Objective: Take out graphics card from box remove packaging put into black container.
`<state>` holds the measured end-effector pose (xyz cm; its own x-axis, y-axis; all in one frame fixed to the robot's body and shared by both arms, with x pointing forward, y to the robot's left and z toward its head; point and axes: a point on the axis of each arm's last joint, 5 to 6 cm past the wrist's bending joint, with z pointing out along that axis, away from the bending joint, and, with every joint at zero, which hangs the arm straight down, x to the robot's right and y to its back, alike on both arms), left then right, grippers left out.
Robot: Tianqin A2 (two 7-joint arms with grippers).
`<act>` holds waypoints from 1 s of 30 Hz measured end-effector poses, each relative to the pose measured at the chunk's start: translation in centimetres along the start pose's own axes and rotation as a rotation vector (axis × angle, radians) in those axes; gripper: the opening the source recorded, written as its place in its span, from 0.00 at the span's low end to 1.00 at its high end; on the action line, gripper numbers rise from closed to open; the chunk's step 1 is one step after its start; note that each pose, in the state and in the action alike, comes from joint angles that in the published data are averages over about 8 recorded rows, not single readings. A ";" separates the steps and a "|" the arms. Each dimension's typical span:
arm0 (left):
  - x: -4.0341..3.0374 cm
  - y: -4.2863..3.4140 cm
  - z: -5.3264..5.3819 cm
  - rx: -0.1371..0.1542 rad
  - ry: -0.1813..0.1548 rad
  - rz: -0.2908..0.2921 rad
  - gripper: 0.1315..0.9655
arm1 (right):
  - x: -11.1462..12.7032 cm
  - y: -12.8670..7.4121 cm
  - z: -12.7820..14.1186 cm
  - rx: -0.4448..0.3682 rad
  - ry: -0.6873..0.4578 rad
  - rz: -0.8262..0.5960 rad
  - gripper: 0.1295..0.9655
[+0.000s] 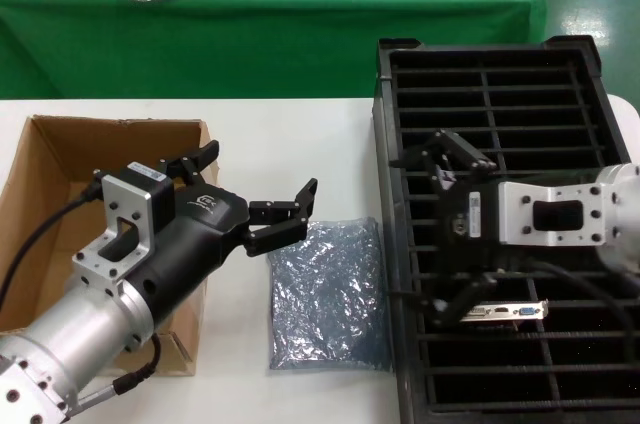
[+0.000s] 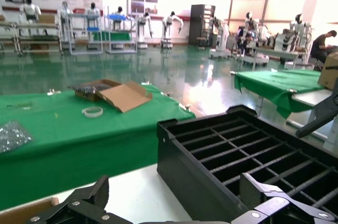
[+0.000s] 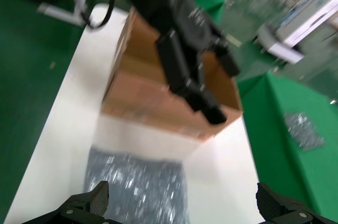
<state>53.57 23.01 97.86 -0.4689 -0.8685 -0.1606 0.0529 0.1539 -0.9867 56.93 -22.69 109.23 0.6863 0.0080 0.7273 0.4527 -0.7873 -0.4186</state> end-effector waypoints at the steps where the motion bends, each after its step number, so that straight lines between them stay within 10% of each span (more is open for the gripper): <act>1: 0.01 0.18 0.0 0.007 -0.001 0.000 0.80 | -0.2 0.1 0.3 0.022 0.011 0.011 1.00; 30: -0.27 6.15 -1.7 0.121 -0.162 -0.040 1.00 | -7.6 4.4 5.5 0.380 0.485 0.512 1.00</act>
<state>52.55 24.98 91.88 -0.3253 -0.9387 -0.1142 0.1471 0.0691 -0.9867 56.86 -22.81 98.84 0.5768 -0.6350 0.5139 0.3717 -0.3562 -0.8573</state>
